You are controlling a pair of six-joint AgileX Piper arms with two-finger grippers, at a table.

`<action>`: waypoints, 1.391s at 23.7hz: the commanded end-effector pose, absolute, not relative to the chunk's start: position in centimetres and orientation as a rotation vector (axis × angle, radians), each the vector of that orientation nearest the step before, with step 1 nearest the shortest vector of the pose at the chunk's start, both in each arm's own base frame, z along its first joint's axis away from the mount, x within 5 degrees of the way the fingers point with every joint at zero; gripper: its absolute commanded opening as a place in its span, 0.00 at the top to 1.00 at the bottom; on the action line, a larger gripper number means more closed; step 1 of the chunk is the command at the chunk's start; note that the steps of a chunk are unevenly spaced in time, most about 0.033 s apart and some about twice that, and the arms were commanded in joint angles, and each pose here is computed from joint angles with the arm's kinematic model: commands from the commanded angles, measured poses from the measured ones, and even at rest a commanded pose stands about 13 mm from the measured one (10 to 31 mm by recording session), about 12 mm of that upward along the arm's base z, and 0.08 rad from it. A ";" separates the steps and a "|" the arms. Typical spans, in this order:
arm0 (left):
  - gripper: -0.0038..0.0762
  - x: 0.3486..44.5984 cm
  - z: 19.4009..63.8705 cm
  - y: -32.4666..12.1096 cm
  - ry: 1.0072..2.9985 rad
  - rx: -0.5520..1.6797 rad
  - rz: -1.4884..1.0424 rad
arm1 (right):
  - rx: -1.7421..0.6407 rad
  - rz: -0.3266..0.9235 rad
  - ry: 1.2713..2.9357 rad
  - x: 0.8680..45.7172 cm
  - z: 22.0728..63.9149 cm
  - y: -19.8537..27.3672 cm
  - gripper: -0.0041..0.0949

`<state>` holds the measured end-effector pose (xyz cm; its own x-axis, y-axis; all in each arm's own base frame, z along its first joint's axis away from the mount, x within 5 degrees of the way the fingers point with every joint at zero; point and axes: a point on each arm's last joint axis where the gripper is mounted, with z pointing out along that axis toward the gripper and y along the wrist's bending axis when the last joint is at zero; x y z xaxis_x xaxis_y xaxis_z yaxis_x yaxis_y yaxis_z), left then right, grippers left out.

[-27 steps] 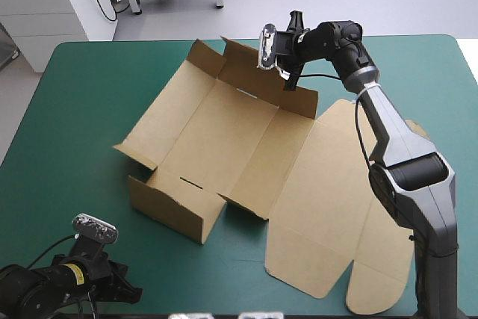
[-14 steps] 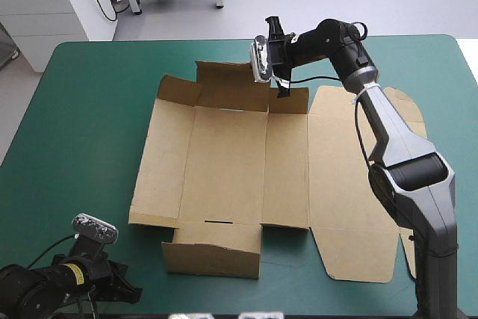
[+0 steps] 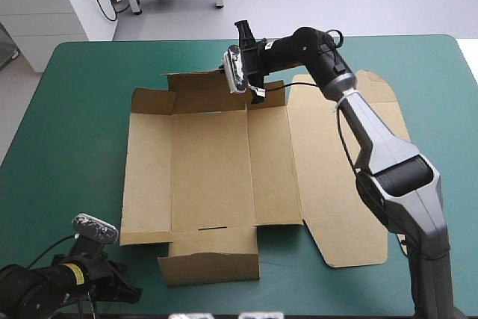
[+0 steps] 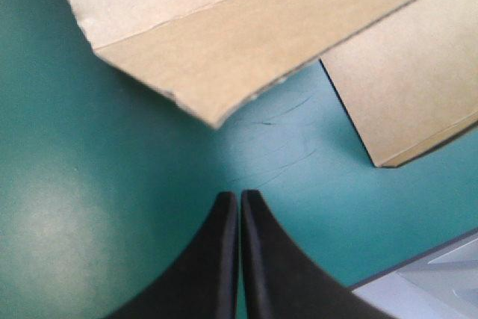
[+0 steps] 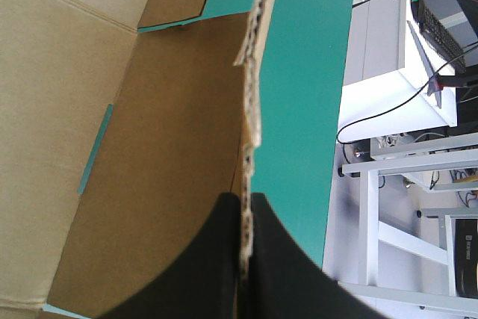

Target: Fold the box

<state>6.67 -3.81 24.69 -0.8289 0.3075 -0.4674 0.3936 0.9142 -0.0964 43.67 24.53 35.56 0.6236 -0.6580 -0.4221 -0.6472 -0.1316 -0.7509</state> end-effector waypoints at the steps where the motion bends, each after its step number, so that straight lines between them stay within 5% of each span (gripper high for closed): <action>1: 0.96 7.0 25.5 -4.1 2.574 0.486 -0.293 | -1.685 -0.064 0.978 42.3 40.1 24.6 0.98; 14: 0.96 7.0 25.5 -4.1 2.574 0.485 -0.295 | -1.653 -0.009 1.136 42.5 39.4 24.3 0.96; 16: 0.96 7.0 25.5 -4.1 2.574 0.485 -0.295 | -1.654 0.002 1.145 42.5 39.4 24.3 0.85; 19: 0.96 7.0 25.5 -4.1 2.574 0.487 -0.294 | -1.644 0.014 1.159 42.5 39.4 24.3 0.44; 21: 0.96 7.0 25.5 -4.1 2.574 0.487 -0.294 | -1.638 0.021 1.167 42.5 39.4 24.3 0.27; 28: 0.96 7.0 25.5 -4.1 2.574 0.487 -0.294 | -1.595 0.014 1.295 42.7 39.2 23.8 0.31; 33: 0.96 7.0 25.5 -4.1 2.574 0.487 -0.294 | -1.553 -0.026 1.422 42.6 39.5 22.9 0.49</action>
<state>6.67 -3.81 24.69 -0.8290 0.3072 -0.4673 0.3935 0.9142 -0.0971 44.32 24.15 33.99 0.3171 -0.7827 -0.5356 -0.8077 0.0731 -0.5851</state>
